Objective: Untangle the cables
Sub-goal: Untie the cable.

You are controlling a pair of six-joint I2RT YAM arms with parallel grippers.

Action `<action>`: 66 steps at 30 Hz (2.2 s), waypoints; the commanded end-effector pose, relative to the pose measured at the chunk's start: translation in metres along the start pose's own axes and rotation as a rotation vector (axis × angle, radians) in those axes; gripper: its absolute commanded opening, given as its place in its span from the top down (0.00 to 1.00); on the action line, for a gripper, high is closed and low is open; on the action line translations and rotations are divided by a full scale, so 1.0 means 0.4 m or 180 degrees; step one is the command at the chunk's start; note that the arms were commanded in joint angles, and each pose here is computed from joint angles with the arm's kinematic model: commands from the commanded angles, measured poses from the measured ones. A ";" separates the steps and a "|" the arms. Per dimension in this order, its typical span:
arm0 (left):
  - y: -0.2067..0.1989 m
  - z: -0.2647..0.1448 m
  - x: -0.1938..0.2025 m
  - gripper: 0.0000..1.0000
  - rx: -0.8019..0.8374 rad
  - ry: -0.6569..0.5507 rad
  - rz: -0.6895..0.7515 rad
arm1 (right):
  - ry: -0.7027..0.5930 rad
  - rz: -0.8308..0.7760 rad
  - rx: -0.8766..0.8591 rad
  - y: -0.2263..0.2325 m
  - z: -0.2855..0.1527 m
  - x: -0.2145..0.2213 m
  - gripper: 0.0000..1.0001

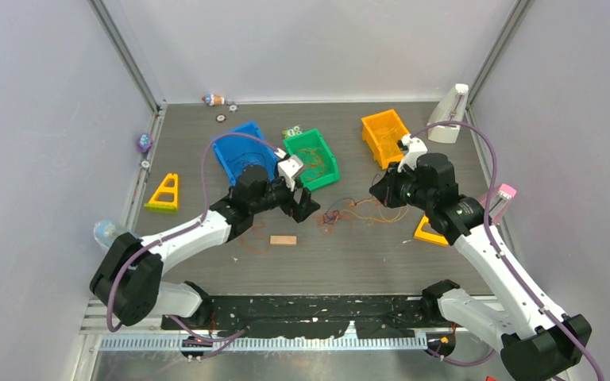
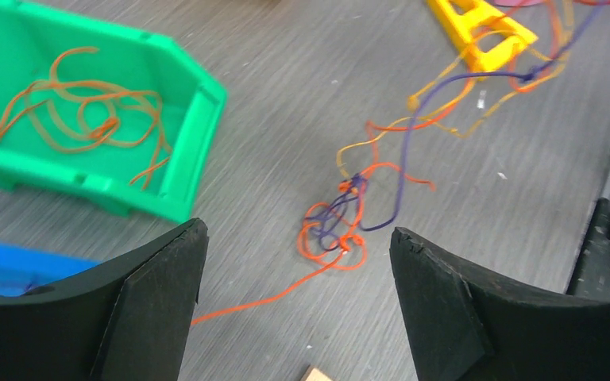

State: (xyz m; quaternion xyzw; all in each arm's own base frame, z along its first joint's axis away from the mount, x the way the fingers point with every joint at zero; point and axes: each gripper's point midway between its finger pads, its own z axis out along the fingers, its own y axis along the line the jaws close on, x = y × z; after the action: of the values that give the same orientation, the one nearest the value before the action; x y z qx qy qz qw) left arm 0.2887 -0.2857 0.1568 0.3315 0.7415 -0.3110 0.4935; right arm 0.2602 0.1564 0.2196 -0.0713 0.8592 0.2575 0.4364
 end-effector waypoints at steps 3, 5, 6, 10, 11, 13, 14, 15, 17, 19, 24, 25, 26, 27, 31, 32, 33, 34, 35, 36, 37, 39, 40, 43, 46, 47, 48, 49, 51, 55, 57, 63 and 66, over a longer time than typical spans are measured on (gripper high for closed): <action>-0.112 0.015 -0.125 0.15 0.0788 -0.0481 0.0401 | -0.0111 -0.0080 -0.0087 0.021 -0.017 -0.037 0.95; -0.121 0.021 -0.112 0.16 0.0857 -0.0390 0.0381 | -0.0091 -0.0071 -0.0090 0.020 -0.014 -0.034 0.95; -0.119 0.024 -0.104 0.16 0.0839 -0.0337 0.0364 | -0.0082 -0.0067 -0.0088 0.019 -0.012 -0.032 0.95; -0.107 0.019 -0.059 0.18 0.0734 -0.0147 0.0275 | -0.0081 -0.0063 -0.0041 0.012 -0.008 -0.032 0.95; -0.106 0.016 -0.043 0.19 0.0711 -0.0092 0.0251 | -0.0084 -0.0061 -0.0030 0.010 -0.008 -0.032 0.94; -0.098 0.013 0.000 0.20 0.0640 0.0061 0.0227 | -0.0100 -0.0059 0.0013 0.004 -0.008 -0.033 0.95; -0.093 0.012 0.024 0.21 0.0592 0.0150 0.0201 | -0.0106 -0.0060 0.0025 0.003 -0.009 -0.033 0.95; -0.083 0.012 0.047 0.22 0.0534 0.0233 0.0254 | -0.0111 -0.0054 0.0022 0.003 -0.009 -0.034 0.95; -0.065 0.014 0.086 0.23 0.0430 0.0372 0.0284 | -0.0120 -0.0053 0.0023 0.004 -0.011 -0.036 0.94; -0.051 0.023 0.110 0.24 0.0360 0.0472 0.0307 | -0.0118 -0.0047 0.0015 0.005 -0.011 -0.036 0.95; -0.024 0.068 0.152 0.27 0.0303 0.0754 0.0327 | -0.0122 -0.0044 -0.0009 0.009 -0.014 -0.036 0.95; -0.024 0.080 0.160 0.28 0.0313 0.0798 0.0333 | -0.0123 -0.0043 -0.0010 0.009 -0.014 -0.036 0.95; -0.026 0.089 0.170 0.29 0.0329 0.0841 0.0336 | -0.0136 -0.0044 -0.0011 0.010 -0.016 -0.037 0.95; -0.028 0.100 0.180 0.29 0.0349 0.0881 0.0345 | -0.0134 -0.0041 -0.0010 0.009 -0.016 -0.035 0.95; -0.061 0.125 0.207 0.34 0.0495 0.0956 0.0436 | -0.0142 -0.0034 0.0014 0.005 -0.019 -0.033 0.95; -0.065 0.131 0.214 0.43 0.0506 0.0983 0.0465 | -0.0140 -0.0032 0.0028 0.003 -0.019 -0.031 0.95; -0.068 0.134 0.223 0.55 0.0506 0.1028 0.0482 | -0.0134 -0.0029 0.0036 0.001 -0.018 -0.028 0.95; -0.069 0.135 0.232 0.67 0.0507 0.1074 0.0479 | -0.0142 -0.0027 0.0049 -0.001 -0.018 -0.029 0.95; -0.069 0.135 0.234 0.79 0.0509 0.1093 0.0469 | -0.0136 -0.0012 0.0073 -0.005 -0.017 -0.025 0.95; -0.070 0.133 0.234 0.89 0.0510 0.1098 0.0457 | -0.0135 -0.0007 0.0086 -0.007 -0.016 -0.023 0.95; -0.072 0.130 0.229 0.99 0.0512 0.1087 0.0454 | -0.0139 -0.0006 0.0127 -0.014 -0.016 -0.020 0.95; -0.072 0.118 0.205 1.00 0.0458 0.0990 0.0448 | -0.0137 0.0010 0.0245 -0.035 -0.012 -0.010 0.95; -0.071 0.111 0.192 1.00 0.0419 0.0929 0.0439 | -0.0140 0.0018 0.0301 -0.045 -0.010 -0.005 0.95; -0.070 0.082 0.146 1.00 0.0310 0.0755 0.0425 | -0.0089 0.0063 0.0701 -0.116 0.004 0.041 0.94; -0.080 0.055 0.102 1.00 0.0287 0.0673 0.0375 | 0.0019 0.0124 0.0895 -0.156 0.019 0.088 0.66; -0.083 0.048 0.089 1.00 0.0288 0.0655 0.0356 | 0.0100 0.0134 0.0877 -0.159 0.028 0.111 0.54; -0.086 0.039 0.080 1.00 0.0282 0.0649 0.0339 | 0.0114 0.0137 0.0844 -0.157 0.034 0.117 0.29; -0.089 0.032 0.070 1.00 0.0281 0.0637 0.0326 | 0.0187 0.0147 0.0768 -0.152 0.041 0.138 0.19; -0.097 0.016 0.047 1.00 0.0296 0.0594 0.0325 | 0.0191 0.0127 0.0594 -0.134 0.055 0.146 0.00; -0.110 -0.013 0.010 1.00 0.0335 0.0591 0.0342 | 0.0030 0.0059 0.0095 -0.077 0.077 0.143 0.05; -0.118 -0.028 -0.012 1.00 0.0371 0.0591 0.0369 | -0.0072 0.0030 -0.0247 -0.035 0.087 0.141 0.05; -0.128 -0.072 -0.083 1.00 0.0357 0.0585 0.0419 | -0.0320 -0.0235 -0.0775 0.063 0.100 0.131 0.04; -0.129 -0.092 -0.099 1.00 0.0325 0.0583 0.0440 | -0.0467 -0.0364 -0.0931 0.098 0.094 0.130 0.04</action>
State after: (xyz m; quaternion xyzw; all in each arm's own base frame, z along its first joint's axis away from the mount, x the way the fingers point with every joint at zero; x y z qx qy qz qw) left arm 0.2455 -0.3017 0.1846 0.4302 0.7503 -0.2840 0.4140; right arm 0.2365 0.1904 0.1305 -0.1208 0.8448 0.3126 0.4172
